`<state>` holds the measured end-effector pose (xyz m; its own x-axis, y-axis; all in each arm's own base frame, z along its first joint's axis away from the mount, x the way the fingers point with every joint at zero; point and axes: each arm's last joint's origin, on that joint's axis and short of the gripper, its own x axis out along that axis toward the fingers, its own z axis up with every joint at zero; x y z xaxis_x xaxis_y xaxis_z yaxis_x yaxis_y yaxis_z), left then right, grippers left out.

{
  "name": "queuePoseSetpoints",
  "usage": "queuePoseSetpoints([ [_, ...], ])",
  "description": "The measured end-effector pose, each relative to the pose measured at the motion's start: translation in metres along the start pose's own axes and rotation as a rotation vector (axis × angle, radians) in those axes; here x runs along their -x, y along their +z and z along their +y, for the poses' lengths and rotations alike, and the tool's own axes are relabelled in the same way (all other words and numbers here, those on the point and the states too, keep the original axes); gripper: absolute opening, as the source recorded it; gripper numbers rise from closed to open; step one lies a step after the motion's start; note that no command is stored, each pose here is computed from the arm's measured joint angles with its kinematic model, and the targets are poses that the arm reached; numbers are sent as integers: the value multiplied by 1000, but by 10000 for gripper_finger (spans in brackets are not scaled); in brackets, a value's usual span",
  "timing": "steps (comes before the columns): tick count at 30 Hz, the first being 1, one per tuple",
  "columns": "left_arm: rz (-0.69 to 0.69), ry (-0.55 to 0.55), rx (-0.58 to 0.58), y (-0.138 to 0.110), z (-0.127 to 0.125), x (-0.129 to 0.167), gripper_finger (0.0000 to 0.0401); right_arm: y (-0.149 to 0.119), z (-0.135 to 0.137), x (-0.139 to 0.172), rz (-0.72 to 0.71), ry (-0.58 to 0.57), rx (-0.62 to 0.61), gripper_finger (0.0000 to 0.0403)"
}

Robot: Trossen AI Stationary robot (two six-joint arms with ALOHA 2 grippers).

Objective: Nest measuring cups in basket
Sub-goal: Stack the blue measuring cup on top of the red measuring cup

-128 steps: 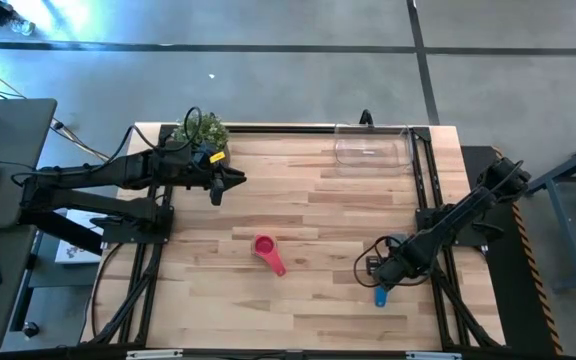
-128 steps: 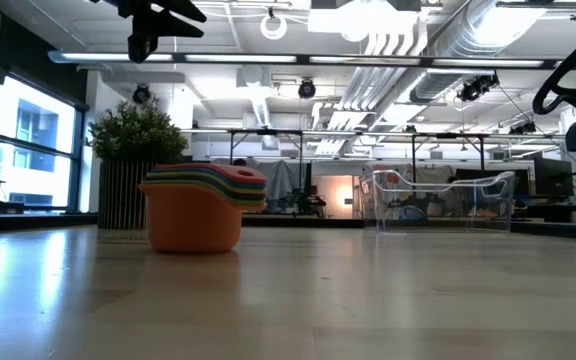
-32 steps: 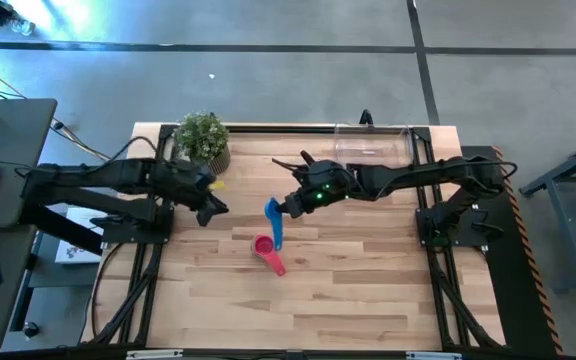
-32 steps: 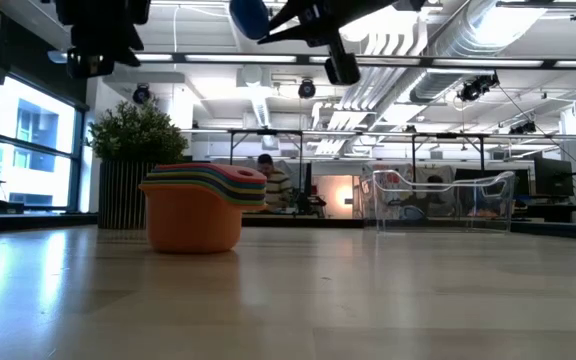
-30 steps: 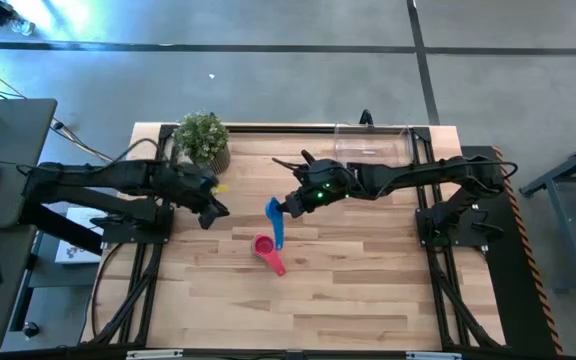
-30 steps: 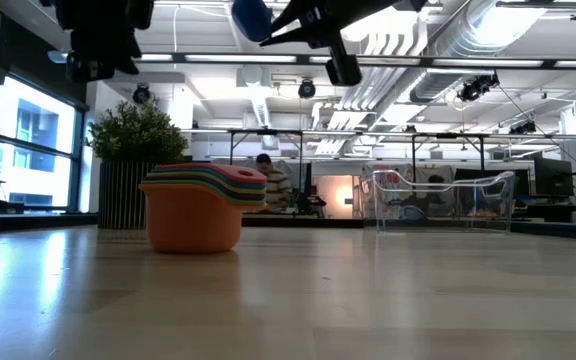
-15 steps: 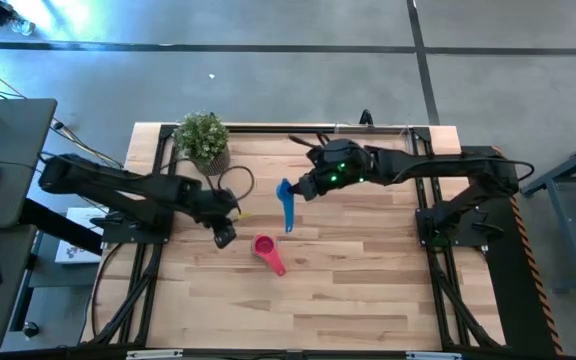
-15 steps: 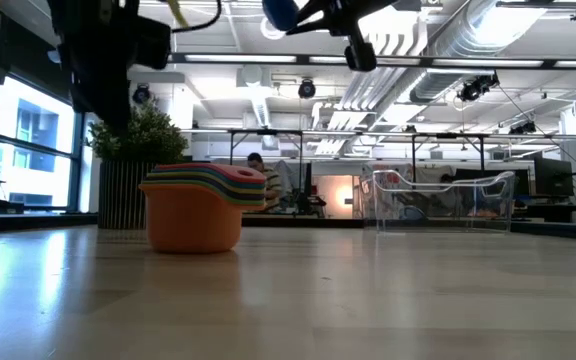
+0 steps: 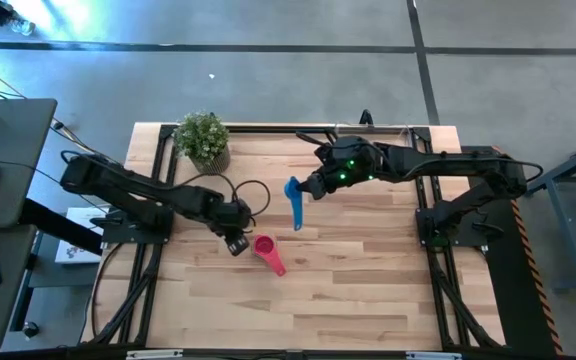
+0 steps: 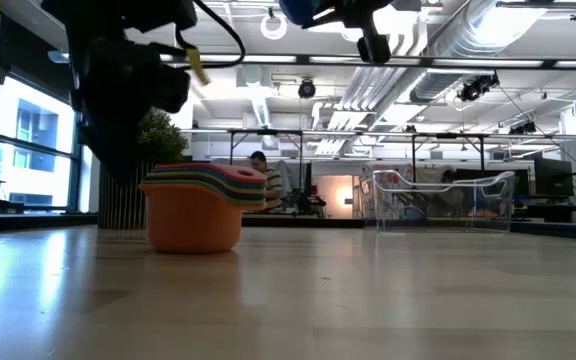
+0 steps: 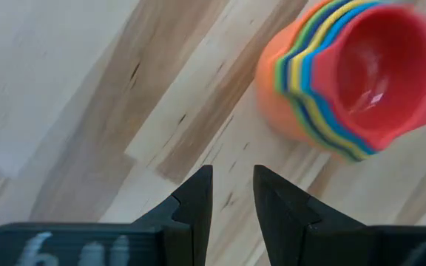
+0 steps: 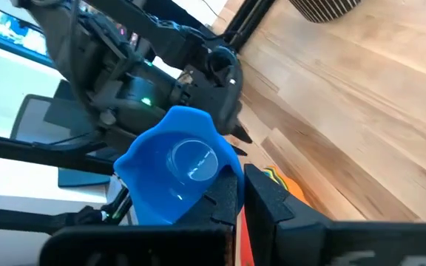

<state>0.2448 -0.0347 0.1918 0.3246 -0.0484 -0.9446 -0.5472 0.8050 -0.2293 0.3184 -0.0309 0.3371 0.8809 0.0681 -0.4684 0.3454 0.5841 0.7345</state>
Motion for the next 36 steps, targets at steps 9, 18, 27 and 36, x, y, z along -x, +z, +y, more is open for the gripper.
queuePoseSetpoints([
  [9,54,-3,13,2,-6,-26,90,-3,-3,0,25,-29,-2,0],
  [18,60,-45,27,6,-12,-41,90,-4,-4,0,39,-47,-6,0],
  [27,21,-96,30,12,-19,-52,90,-5,-5,0,47,-56,-9,0],
  [36,-29,-168,27,18,-25,-56,90,-5,-5,0,48,-57,-12,0],
])
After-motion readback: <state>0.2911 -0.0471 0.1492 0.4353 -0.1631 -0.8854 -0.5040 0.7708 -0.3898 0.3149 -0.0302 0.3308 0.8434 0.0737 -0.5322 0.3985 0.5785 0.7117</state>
